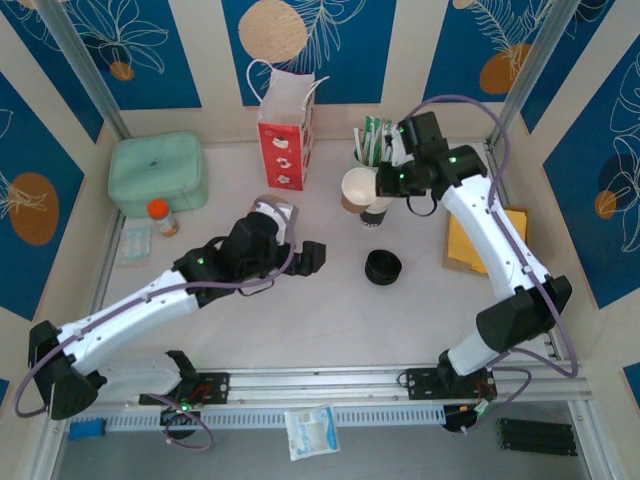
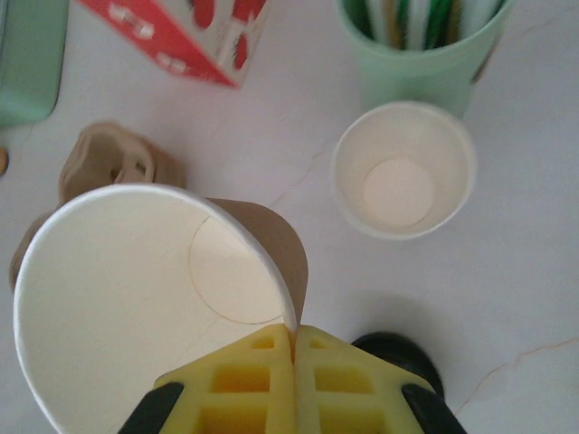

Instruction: Pack the takeout coffee

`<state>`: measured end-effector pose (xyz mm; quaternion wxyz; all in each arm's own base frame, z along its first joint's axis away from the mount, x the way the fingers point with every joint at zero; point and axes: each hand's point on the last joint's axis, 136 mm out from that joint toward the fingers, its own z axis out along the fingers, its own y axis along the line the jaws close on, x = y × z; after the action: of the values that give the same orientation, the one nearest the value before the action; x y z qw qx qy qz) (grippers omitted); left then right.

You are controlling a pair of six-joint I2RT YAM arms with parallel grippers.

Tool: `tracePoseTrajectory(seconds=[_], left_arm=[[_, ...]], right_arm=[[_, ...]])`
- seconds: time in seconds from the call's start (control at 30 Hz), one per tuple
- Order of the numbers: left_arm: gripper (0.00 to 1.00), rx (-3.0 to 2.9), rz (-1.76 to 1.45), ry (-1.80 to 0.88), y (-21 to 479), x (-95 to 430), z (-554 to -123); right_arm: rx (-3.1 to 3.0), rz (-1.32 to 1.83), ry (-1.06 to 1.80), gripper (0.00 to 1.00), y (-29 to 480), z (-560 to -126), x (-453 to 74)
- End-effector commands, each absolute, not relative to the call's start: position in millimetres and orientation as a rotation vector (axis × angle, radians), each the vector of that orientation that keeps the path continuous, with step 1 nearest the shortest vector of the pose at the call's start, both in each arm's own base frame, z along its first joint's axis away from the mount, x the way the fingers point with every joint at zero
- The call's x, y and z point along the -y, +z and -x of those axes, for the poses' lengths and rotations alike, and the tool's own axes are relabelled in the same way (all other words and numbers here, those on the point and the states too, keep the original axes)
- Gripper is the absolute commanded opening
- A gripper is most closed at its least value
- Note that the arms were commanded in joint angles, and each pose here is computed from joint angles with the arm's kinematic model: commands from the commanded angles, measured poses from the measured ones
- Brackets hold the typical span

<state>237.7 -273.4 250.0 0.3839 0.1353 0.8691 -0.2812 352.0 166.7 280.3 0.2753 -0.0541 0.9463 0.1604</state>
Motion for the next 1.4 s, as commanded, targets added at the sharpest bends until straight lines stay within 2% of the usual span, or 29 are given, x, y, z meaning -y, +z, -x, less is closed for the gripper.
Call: tracePoseTrajectory(seconds=[0.0, 0.33, 0.5, 0.9, 1.37], left_arm=[[0.99, -2.227, -0.284, -0.687, 244, 253, -228], [1.00, -2.250, -0.224, -0.674, 233, 220, -207], [0.99, -2.265, -0.229, -0.668, 228, 218, -205], [0.99, -2.300, -0.252, -0.663, 218, 224, -205], [0.99, -2.354, -0.284, -0.628, 200, 233, -209]], right_arm=[[-2.582, 0.183, 0.464, 0.00, 268, -323, -185], [-2.752, 0.315, 0.419, 0.00, 188, -247, -229], [-2.822, 0.340, 0.356, 0.00, 156, -226, -232], [-2.869, 0.269, 0.294, 0.00, 121, -219, -215], [-2.862, 0.212, 0.299, 0.00, 109, -223, -202]])
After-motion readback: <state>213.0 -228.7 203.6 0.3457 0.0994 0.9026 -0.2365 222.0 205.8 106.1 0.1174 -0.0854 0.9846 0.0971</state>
